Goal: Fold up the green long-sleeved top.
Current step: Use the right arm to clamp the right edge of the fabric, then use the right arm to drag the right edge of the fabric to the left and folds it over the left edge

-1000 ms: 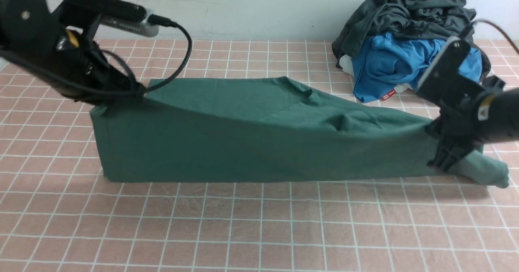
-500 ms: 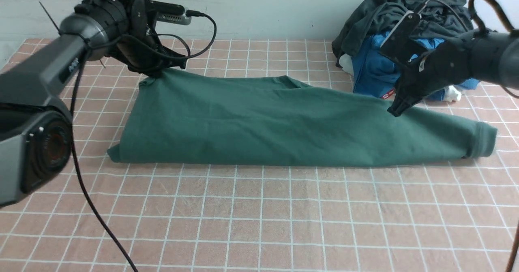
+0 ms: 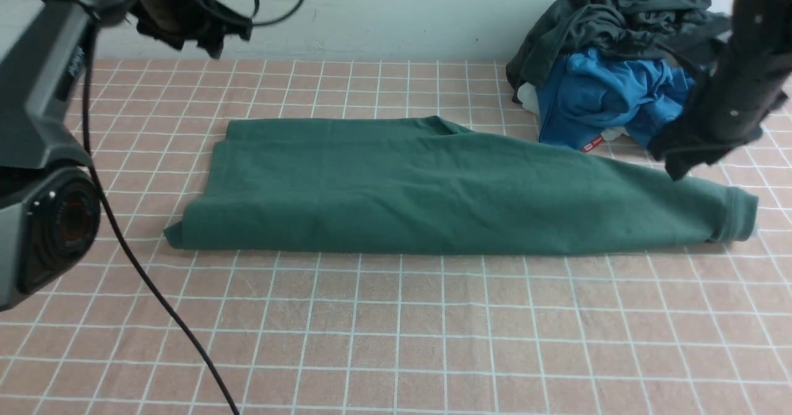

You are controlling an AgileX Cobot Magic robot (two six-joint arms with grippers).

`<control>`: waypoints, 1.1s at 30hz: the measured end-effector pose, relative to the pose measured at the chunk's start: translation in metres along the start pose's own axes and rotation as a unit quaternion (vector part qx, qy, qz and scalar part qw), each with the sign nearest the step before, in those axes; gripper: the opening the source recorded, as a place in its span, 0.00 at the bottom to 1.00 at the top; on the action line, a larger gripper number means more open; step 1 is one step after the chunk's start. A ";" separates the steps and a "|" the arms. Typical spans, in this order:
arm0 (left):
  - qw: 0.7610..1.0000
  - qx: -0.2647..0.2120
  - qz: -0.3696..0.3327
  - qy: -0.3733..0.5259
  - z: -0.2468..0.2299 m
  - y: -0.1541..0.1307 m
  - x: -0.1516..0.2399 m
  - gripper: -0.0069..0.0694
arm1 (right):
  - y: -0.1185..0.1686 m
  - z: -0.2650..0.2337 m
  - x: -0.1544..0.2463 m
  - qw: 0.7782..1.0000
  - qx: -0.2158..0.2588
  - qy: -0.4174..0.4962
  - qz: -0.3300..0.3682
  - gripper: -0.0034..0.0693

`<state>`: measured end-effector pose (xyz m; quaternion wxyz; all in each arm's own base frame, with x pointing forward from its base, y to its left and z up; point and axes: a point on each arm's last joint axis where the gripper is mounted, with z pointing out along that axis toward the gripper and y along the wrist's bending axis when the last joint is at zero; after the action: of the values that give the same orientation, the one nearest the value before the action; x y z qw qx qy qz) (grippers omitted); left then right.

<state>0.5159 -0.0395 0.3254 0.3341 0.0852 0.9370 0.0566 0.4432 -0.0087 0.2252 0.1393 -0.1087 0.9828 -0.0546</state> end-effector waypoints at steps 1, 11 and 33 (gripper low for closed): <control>0.999 0.023 -0.003 -0.024 -0.029 0.000 -0.007 0.50 | -0.013 0.014 0.012 0.999 -0.028 0.021 0.040 0.55; 0.992 0.097 0.009 -0.082 -0.181 -0.001 0.008 0.38 | -0.077 0.049 0.039 0.982 -0.003 0.005 0.189 0.56; 0.999 0.015 -0.026 0.043 -0.234 -0.008 0.253 0.38 | -0.090 -0.005 0.035 0.992 0.025 0.023 0.122 0.06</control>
<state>0.1734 -0.0089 0.3490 0.2930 0.0635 0.9533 0.0372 0.4268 -0.1034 0.2332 0.1248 0.0167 0.9899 -0.0645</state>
